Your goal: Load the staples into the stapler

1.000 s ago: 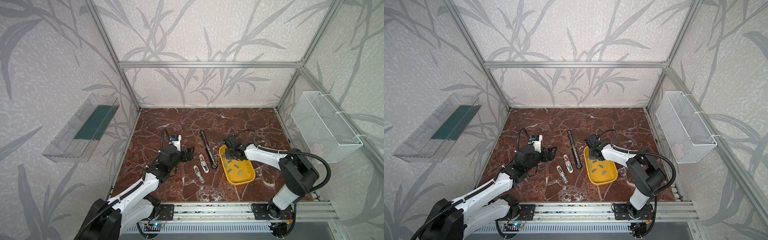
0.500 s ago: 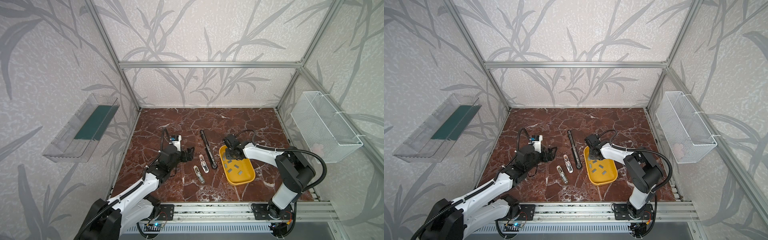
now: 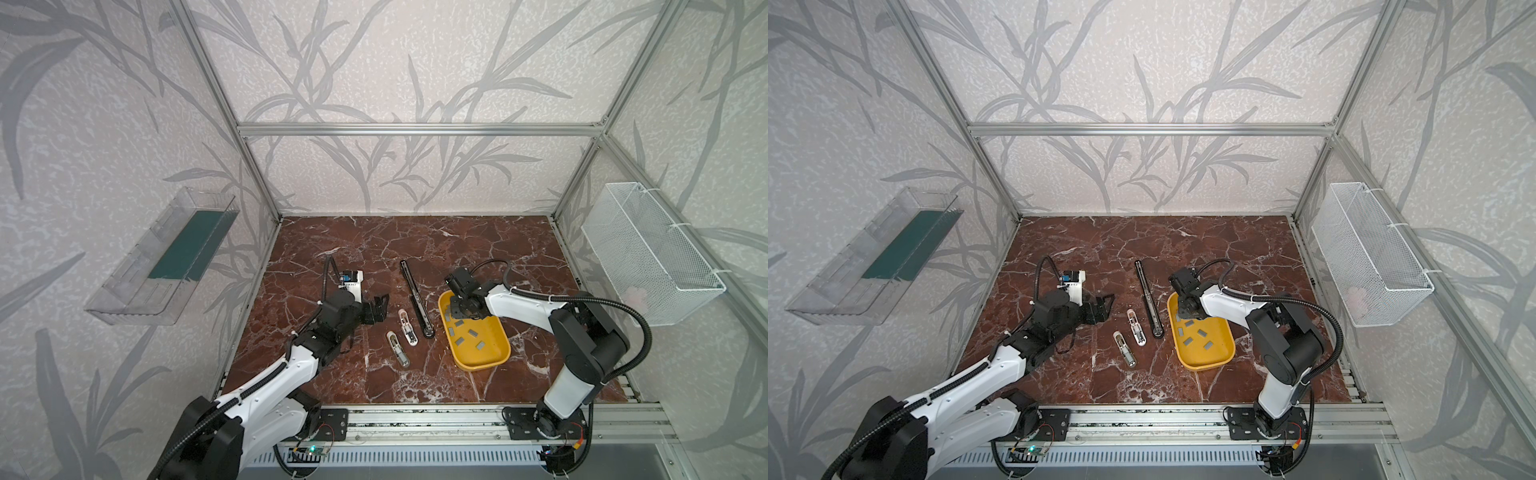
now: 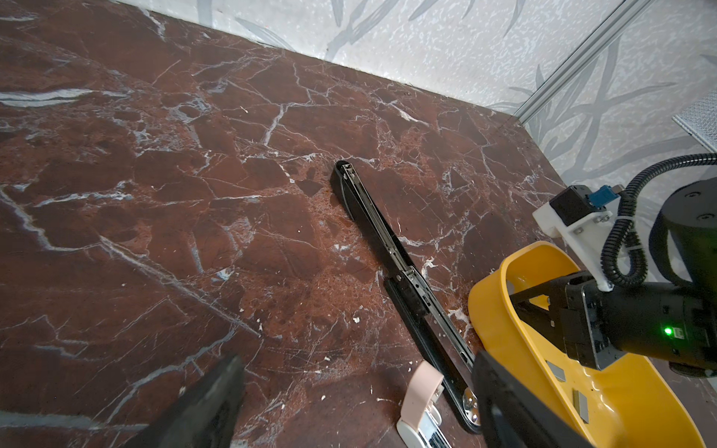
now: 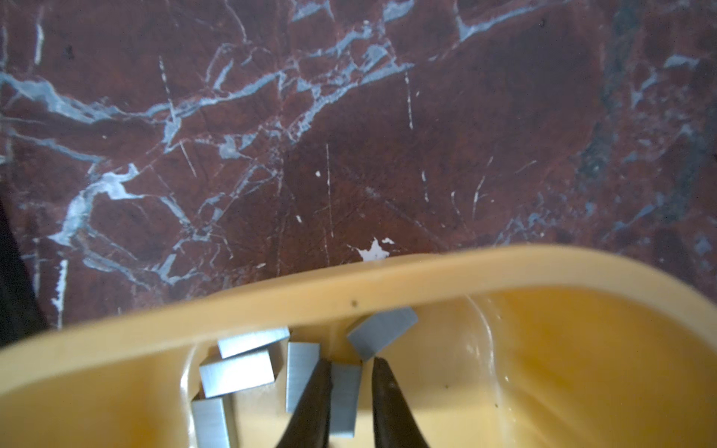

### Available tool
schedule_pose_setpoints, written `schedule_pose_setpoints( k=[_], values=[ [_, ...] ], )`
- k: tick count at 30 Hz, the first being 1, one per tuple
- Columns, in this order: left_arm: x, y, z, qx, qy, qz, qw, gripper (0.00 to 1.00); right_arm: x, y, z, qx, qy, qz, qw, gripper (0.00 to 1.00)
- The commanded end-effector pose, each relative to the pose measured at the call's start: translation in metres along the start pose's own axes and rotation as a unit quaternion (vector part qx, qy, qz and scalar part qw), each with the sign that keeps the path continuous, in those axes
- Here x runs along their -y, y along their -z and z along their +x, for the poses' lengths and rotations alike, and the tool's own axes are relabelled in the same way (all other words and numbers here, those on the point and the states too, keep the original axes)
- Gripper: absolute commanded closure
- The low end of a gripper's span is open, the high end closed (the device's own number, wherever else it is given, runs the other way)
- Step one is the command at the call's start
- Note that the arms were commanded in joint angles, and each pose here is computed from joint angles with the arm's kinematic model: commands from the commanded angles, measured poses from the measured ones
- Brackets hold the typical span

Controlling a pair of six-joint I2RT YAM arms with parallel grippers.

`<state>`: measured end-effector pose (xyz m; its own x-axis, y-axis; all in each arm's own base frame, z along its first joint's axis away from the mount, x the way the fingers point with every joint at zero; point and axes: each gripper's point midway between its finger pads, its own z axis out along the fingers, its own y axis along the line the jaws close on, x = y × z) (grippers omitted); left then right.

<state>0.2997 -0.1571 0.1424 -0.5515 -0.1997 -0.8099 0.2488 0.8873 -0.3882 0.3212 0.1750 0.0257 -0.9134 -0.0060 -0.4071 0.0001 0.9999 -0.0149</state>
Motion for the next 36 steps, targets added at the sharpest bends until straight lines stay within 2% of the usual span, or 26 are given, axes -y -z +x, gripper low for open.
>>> schedule_pose_setpoints(
  k=[1,19,32,36],
  values=[
    [0.0094,0.0003,-0.0125,0.013,0.001,0.012,1.0,0.08,0.0029,-0.0017,0.003,-0.015,-0.002,0.01,1.0,0.79],
    [0.0087,-0.0015,-0.0106,0.007,0.0,0.01,1.0,0.08,-0.003,-0.0043,0.0072,-0.026,-0.002,-0.006,1.0,0.71],
    [0.0094,-0.0023,-0.0108,0.006,0.001,0.012,1.0,0.08,0.003,-0.0071,0.01,-0.036,-0.001,0.015,0.999,0.83],
    [0.01,-0.0027,-0.01,0.004,0.001,0.013,1.0,0.08,0.0029,-0.0085,0.0112,-0.04,0.002,0.016,0.999,0.82]
  ],
)
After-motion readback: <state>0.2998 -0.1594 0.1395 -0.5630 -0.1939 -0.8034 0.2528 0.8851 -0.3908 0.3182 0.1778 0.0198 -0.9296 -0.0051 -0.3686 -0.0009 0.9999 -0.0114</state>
